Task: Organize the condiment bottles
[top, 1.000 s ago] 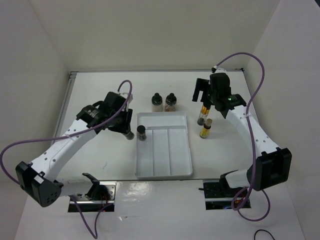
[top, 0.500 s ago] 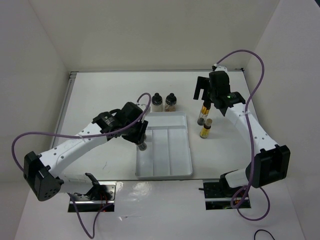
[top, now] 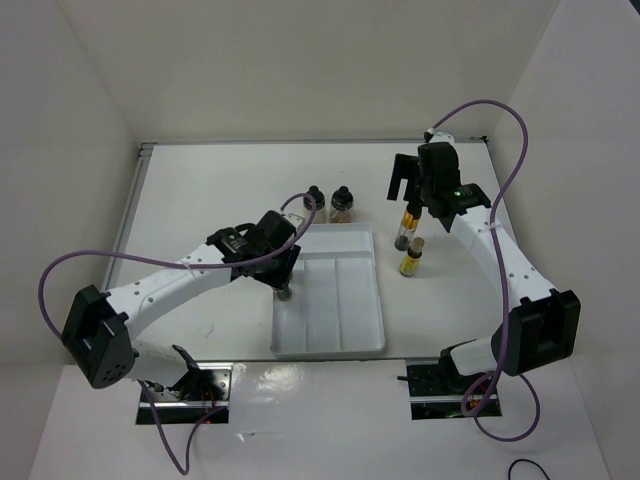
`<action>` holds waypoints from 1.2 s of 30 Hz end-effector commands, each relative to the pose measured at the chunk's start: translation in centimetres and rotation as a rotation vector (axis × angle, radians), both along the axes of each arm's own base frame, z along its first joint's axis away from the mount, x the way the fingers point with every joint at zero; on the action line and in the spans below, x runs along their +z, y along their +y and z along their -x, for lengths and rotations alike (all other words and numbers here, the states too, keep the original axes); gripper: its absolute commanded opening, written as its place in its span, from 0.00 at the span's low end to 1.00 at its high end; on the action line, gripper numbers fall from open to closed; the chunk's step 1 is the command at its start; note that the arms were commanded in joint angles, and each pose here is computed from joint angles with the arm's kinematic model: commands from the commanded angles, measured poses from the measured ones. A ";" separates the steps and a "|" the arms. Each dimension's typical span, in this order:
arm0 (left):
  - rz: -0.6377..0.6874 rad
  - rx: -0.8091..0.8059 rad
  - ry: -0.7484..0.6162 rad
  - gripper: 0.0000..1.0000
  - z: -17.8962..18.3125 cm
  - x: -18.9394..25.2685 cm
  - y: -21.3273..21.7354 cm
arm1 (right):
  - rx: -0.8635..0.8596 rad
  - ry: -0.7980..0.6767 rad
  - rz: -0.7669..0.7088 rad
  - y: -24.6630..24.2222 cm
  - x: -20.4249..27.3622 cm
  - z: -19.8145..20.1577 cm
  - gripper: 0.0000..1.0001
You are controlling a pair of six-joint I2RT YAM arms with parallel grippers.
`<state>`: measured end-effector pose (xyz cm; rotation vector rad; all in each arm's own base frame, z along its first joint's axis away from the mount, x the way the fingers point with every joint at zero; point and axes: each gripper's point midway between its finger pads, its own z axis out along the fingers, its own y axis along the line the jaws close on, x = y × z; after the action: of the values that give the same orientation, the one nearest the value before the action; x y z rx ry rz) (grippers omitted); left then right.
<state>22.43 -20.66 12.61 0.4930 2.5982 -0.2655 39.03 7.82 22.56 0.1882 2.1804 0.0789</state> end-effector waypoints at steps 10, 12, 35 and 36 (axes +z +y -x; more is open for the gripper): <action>-0.107 0.008 -0.015 0.37 -1.8 -1.8 0.1 | -0.020 0.001 0.036 -1.3 0.4 0.6 0.99; -0.100 -0.003 -0.022 0.46 -1.7 -1.5 -0.4 | -0.020 0.001 0.036 -1.3 0.4 0.6 0.99; 0.242 0.156 -0.326 1.00 -4.7 14.2 -1.3 | 0.101 0.096 0.009 -0.4 -2.3 2.6 0.99; 0.252 0.146 -0.320 1.00 -4.3 14.2 -1.3 | 0.101 0.096 0.009 -0.4 -2.3 2.6 0.99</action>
<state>26.16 -21.72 24.90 0.2951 2.2918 -0.3500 36.88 7.40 19.52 0.1156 2.3039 0.1059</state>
